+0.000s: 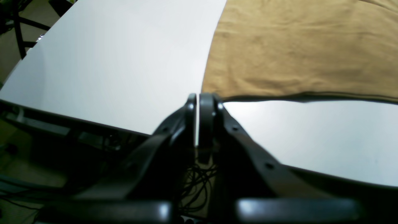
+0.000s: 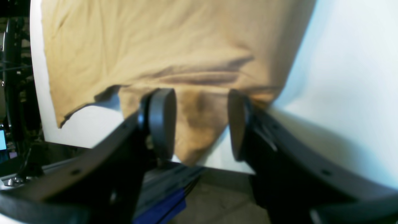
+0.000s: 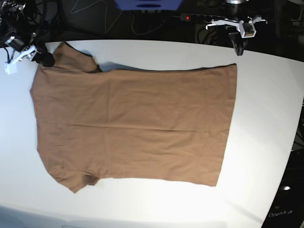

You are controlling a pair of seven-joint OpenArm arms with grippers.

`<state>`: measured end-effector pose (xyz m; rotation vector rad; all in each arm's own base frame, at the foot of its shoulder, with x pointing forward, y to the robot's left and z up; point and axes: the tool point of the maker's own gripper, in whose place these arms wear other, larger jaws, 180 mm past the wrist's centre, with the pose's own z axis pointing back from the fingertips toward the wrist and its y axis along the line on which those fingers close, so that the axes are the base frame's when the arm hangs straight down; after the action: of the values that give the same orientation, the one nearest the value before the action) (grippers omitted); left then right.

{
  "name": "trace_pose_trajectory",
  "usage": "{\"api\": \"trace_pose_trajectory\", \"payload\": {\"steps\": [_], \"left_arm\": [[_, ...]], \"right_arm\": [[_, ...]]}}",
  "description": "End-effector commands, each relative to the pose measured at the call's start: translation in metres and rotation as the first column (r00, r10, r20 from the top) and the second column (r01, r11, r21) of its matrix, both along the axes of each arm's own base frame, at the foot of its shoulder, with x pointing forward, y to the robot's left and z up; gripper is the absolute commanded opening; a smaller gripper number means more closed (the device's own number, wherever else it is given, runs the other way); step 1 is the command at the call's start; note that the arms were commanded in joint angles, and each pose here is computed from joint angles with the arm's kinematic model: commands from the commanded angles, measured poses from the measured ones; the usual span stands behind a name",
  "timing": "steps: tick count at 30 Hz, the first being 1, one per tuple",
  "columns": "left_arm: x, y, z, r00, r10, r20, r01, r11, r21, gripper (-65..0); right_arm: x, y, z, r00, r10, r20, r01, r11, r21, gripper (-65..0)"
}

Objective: Fold the T-shirt properly
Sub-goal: 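Move the right gripper outward to the shoulder corner and grasp it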

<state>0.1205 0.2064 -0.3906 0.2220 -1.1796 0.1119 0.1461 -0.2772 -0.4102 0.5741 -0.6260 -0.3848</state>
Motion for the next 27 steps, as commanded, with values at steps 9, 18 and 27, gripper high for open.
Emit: {"api": "trace_pose_trajectory", "payload": {"steps": [9, 18, 27], "left_arm": [[0.0, 0.001, 0.008, 1.0, 0.0, 0.027, 0.0, 1.0, 0.012, -63.9], [-0.001, 0.001, 0.008, 1.0, 0.0, 0.026, 0.0, 1.0, 0.012, -63.9], [-0.001, 0.001, 0.007, 1.0, 0.001, 0.026, -0.002, 1.0, 0.011, -63.9]], "right_arm": [[0.004, -0.021, 0.015, 0.999, -0.034, 0.043, 0.035, 0.999, -0.034, -38.3], [-0.002, -0.021, 0.013, 0.999, -0.036, 0.03, 0.037, 0.999, -0.037, -38.3], [-0.024, -0.026, -0.014, 0.996, -0.057, -0.075, 0.054, 0.998, -0.041, -38.2]]}}
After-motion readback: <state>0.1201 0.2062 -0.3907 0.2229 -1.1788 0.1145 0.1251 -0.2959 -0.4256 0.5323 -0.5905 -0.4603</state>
